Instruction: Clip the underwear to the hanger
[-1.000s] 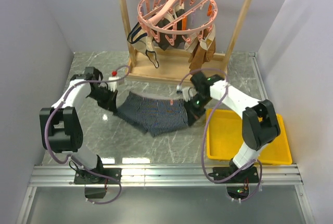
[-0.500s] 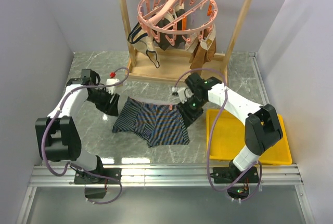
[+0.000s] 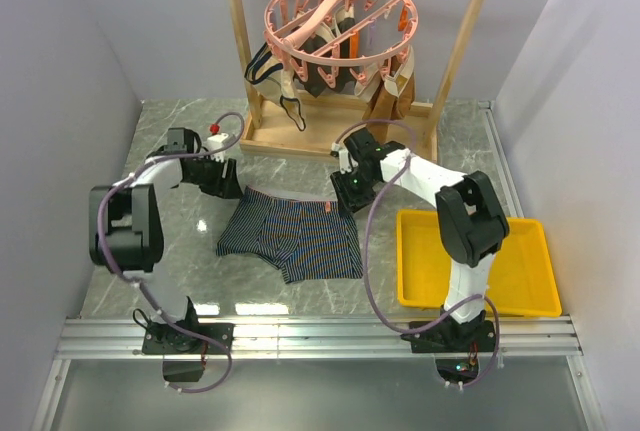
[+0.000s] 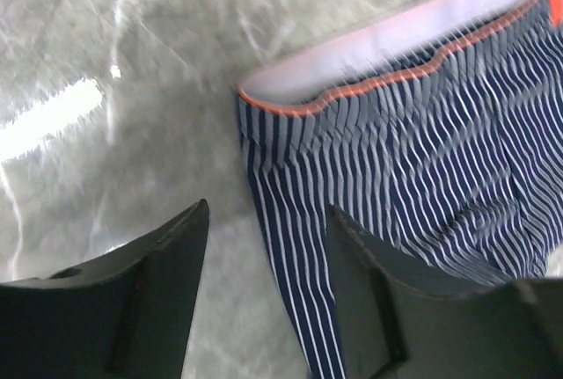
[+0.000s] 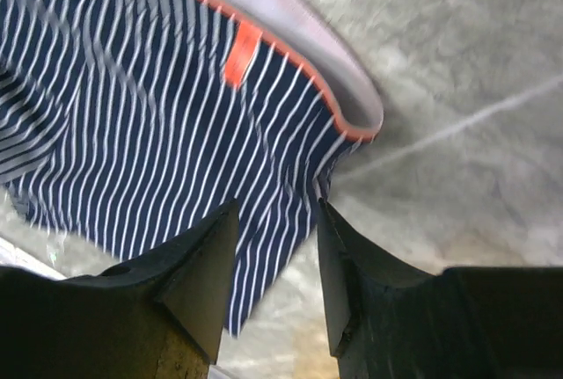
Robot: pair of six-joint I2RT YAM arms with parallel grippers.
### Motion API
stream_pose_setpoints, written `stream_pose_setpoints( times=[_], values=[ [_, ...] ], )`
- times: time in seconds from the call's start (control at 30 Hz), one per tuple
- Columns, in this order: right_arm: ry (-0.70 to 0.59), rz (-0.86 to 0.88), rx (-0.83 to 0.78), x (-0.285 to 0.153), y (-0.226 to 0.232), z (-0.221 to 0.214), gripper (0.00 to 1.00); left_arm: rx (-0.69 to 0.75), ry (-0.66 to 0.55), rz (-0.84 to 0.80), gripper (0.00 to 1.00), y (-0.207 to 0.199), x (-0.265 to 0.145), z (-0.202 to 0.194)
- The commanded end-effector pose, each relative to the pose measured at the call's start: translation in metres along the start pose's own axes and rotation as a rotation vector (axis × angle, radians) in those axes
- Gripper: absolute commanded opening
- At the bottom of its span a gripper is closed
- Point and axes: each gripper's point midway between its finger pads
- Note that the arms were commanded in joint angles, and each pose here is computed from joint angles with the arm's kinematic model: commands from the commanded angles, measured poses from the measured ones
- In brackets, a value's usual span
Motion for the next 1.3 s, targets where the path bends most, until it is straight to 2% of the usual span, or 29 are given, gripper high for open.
stream_pose_setpoints(
  times=[0.0, 0.1, 0.17, 0.2, 0.23, 0.27, 0.37, 0.43, 0.5, 0.57, 0.6, 0.63, 0.67, 0.73, 0.87, 1.0, 1.2, 1.27],
  values=[
    [-0.098, -0.033, 0.051, 0.002, -0.003, 0.034, 0.48, 0.0, -0.067, 0.024, 0.59, 0.012, 0.011, 0.033],
    [-0.083, -0.056, 0.072, 0.01, -0.015, 0.032, 0.43, -0.01, -0.06, 0.028, 0.57, 0.015, 0.022, 0.032],
    [-0.08, -0.068, 0.105, 0.012, -0.028, 0.031, 0.28, -0.009, -0.054, 0.019, 0.55, 0.013, 0.029, 0.032],
    [-0.087, -0.076, 0.116, 0.011, -0.034, 0.033, 0.18, -0.015, -0.056, 0.023, 0.51, 0.015, 0.031, 0.032],
    [-0.091, -0.081, 0.124, 0.011, -0.038, 0.033, 0.04, -0.001, -0.041, 0.005, 0.49, 0.006, 0.04, 0.03],
    [-0.102, -0.09, 0.145, 0.008, -0.048, 0.036, 0.0, 0.0, -0.043, 0.002, 0.47, 0.005, 0.043, 0.031],
    [-0.121, -0.092, 0.147, 0.003, -0.054, 0.041, 0.0, -0.014, -0.053, -0.004, 0.34, 0.005, 0.05, 0.033],
    [-0.14, -0.091, 0.13, -0.001, -0.054, 0.045, 0.0, -0.038, -0.06, -0.021, 0.2, 0.004, 0.054, 0.036],
    [-0.14, -0.076, 0.117, -0.004, -0.051, 0.046, 0.0, -0.049, -0.065, -0.03, 0.13, 0.003, 0.055, 0.037],
    [-0.126, -0.049, 0.112, -0.004, -0.045, 0.046, 0.26, -0.052, -0.066, -0.034, 0.14, 0.003, 0.056, 0.038],
    [-0.114, -0.045, 0.12, -0.005, -0.044, 0.044, 0.36, -0.051, -0.066, -0.035, 0.22, 0.002, 0.055, 0.039],
    [-0.114, -0.035, 0.116, -0.007, -0.042, 0.043, 0.52, -0.049, -0.069, -0.032, 0.27, 0.001, 0.052, 0.04],
    [-0.115, -0.019, 0.117, -0.01, -0.038, 0.042, 0.64, -0.045, -0.075, -0.03, 0.33, 0.001, 0.049, 0.041],
    [-0.152, -0.001, 0.106, -0.027, -0.03, 0.044, 0.8, -0.047, -0.118, -0.023, 0.45, -0.001, 0.032, 0.048],
    [-0.268, 0.018, 0.069, -0.074, -0.015, 0.053, 0.83, -0.042, -0.28, -0.047, 0.68, -0.008, -0.019, 0.073],
    [-0.366, 0.035, 0.012, -0.116, -0.002, 0.043, 0.84, 0.038, -0.388, -0.055, 0.7, -0.031, -0.068, 0.082],
    [-0.458, 0.035, -0.12, -0.142, 0.003, 0.007, 0.84, 0.332, -0.642, -0.023, 0.73, -0.101, -0.156, 0.11],
    [-0.528, 0.011, -0.18, -0.152, 0.001, 0.004, 0.84, 0.372, -0.697, -0.024, 0.75, -0.116, -0.173, 0.116]
  ],
)
Point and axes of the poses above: each gripper's point midway between its finger pads, its own x axis out along the fingers, its own y axis along the line the jaws close on, z = x × y, and after that the axes turned 4 degrees about x, right-handed
